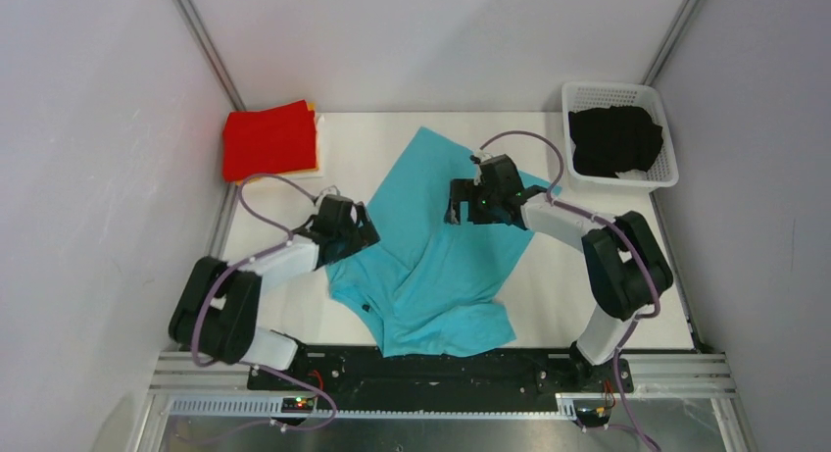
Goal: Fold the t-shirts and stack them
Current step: Flatten out the tshirt
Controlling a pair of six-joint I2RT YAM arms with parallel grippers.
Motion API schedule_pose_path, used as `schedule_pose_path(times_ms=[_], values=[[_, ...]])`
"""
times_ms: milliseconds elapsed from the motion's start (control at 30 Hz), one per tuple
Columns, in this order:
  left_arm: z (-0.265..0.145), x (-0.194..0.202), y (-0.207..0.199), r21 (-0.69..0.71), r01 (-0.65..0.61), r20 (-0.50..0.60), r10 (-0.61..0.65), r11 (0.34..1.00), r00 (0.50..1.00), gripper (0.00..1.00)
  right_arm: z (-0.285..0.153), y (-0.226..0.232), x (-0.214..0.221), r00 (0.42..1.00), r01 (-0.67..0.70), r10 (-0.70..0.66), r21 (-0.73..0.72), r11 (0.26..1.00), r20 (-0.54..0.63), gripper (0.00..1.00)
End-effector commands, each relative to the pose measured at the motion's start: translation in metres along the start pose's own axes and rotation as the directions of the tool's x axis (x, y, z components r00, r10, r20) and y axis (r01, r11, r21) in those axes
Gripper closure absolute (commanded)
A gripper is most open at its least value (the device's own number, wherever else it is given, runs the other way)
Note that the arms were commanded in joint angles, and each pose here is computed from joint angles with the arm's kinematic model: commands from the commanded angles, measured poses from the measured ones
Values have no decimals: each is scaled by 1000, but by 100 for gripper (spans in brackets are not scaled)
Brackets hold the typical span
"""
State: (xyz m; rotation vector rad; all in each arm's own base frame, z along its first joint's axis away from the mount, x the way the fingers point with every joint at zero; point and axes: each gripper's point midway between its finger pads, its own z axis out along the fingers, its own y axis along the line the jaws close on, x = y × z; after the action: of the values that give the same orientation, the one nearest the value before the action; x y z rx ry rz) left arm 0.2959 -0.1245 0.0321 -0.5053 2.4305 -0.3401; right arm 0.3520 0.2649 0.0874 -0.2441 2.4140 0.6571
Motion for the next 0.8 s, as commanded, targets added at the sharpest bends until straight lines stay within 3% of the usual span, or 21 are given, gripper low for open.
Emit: schedule_pose_path(times_ms=[0, 233, 333, 400, 433, 467, 500, 533, 600, 700, 733, 767], values=[[28, -27, -1, -39, 37, -7, -37, 999, 999, 0, 14, -43, 15, 995, -75, 81, 89, 993, -57, 1], [105, -98, -56, -19, -12, -79, 10, 1000, 997, 0, 16, -60, 55, 975, -145, 163, 127, 981, -153, 1], [131, -134, -97, 82, -42, -80, 48, 996, 996, 0, 9, -59, 80, 959, -185, 207, 125, 975, -194, 0], [152, -161, -119, 106, -64, -64, 71, 992, 995, 0, 7, -40, 101, 944, -207, 216, 64, 976, -249, 0], [160, -196, -147, 154, -75, 3, 76, 985, 997, 0, 7, -18, 110, 943, -197, 189, -1, 980, -275, 1], [184, -179, -142, 150, -85, -61, 96, 985, 994, 0, 5, -7, 120, 939, -187, 169, -31, 982, -301, 1], [174, -212, -172, 220, -96, 12, 96, 971, 995, 0, 2, 19, 133, 933, -156, 111, -107, 982, -341, 1], [187, -203, -175, 251, -88, -23, 97, 964, 995, 0, 0, 32, 137, 933, -139, 79, -150, 979, -352, 1], [174, -226, -202, 335, -102, 27, 98, 937, 995, 0, -11, 59, 145, 929, -112, 20, -229, 967, -370, 0], [146, -246, -213, 341, -163, 101, 137, 926, 986, 0, -25, 59, 120, 962, -58, 0, -203, 978, -273, 0], [119, -260, -220, 346, -204, 152, 159, 916, 975, 0, -29, 54, 115, 967, -48, 1, -177, 983, -254, 1], [119, -253, -210, 312, -210, 140, 174, 927, 975, 0, -35, 46, 97, 981, -44, 16, -140, 989, -191, 1]])
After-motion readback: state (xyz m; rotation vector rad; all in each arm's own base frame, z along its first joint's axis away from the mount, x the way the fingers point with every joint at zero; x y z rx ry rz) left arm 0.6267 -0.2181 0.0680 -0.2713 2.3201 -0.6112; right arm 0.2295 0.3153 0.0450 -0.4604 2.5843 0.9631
